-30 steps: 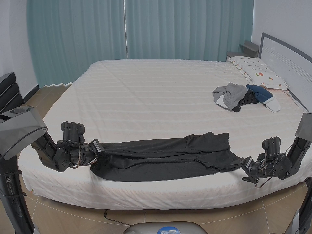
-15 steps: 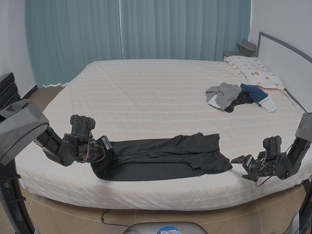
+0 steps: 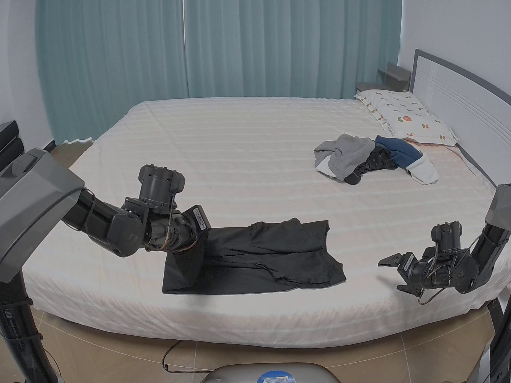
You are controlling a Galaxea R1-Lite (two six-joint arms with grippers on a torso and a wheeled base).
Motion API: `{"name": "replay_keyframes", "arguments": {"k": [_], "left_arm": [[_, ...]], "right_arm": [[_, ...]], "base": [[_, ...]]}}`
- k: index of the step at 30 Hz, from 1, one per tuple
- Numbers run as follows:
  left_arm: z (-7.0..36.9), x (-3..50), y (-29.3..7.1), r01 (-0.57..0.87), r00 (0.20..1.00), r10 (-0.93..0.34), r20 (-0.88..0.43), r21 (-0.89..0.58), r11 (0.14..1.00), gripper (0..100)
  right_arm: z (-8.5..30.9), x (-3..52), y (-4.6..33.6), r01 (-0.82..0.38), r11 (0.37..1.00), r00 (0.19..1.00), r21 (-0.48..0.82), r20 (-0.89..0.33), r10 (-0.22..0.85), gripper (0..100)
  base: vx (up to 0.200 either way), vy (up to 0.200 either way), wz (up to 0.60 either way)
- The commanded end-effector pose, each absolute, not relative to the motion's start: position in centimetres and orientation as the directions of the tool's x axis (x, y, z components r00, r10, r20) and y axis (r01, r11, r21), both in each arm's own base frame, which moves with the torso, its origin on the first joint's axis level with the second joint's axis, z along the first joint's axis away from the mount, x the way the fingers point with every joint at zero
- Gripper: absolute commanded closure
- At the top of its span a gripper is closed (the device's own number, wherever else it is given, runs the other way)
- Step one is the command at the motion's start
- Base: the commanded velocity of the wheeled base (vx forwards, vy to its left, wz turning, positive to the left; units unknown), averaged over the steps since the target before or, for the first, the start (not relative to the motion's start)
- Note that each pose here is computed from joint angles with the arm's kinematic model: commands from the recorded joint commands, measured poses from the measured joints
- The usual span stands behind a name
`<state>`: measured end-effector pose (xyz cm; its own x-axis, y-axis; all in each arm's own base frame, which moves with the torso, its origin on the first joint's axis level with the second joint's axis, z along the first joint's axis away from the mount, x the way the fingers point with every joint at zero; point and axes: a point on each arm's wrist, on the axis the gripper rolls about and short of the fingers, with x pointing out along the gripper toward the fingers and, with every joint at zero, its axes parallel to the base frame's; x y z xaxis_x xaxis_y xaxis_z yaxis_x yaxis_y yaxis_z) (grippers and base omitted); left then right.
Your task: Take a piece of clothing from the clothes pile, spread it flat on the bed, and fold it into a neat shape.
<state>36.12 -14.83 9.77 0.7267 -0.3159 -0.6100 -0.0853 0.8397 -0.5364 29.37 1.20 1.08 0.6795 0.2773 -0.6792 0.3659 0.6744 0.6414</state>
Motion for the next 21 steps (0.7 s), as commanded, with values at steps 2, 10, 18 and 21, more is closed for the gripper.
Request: {"name": "replay_keyframes", "arguments": {"k": [2,10,18,21], "left_arm": [[10.4,36.7,-16.7,-0.057,0.720,-0.348,-0.600,-0.550,0.833,100],[10.0,37.1,-18.7,-0.037,0.691,-0.369,-0.622,-0.539,0.841,100],[7.8,38.4,-20.6,-0.049,0.669,-0.380,-0.639,-0.548,0.835,100],[6.6,39.3,-21.0,-0.082,0.669,-0.367,-0.646,-0.555,0.828,100]], "right_arm": [[1.1,29.3,1.3,0.363,0.676,0.677,0.641,-0.680,0.280,0],[1.1,29.3,1.4,0.359,0.679,0.676,0.640,-0.680,0.284,0],[0.8,29.2,1.6,0.360,0.683,0.669,0.636,-0.686,0.286,0],[0.7,29.2,1.7,0.362,0.684,0.663,0.633,-0.690,0.288,0]], "base": [[0.000,-0.200,0.00],[0.000,-0.200,0.00],[0.000,-0.075,0.00],[0.000,0.000,0.00]]}}
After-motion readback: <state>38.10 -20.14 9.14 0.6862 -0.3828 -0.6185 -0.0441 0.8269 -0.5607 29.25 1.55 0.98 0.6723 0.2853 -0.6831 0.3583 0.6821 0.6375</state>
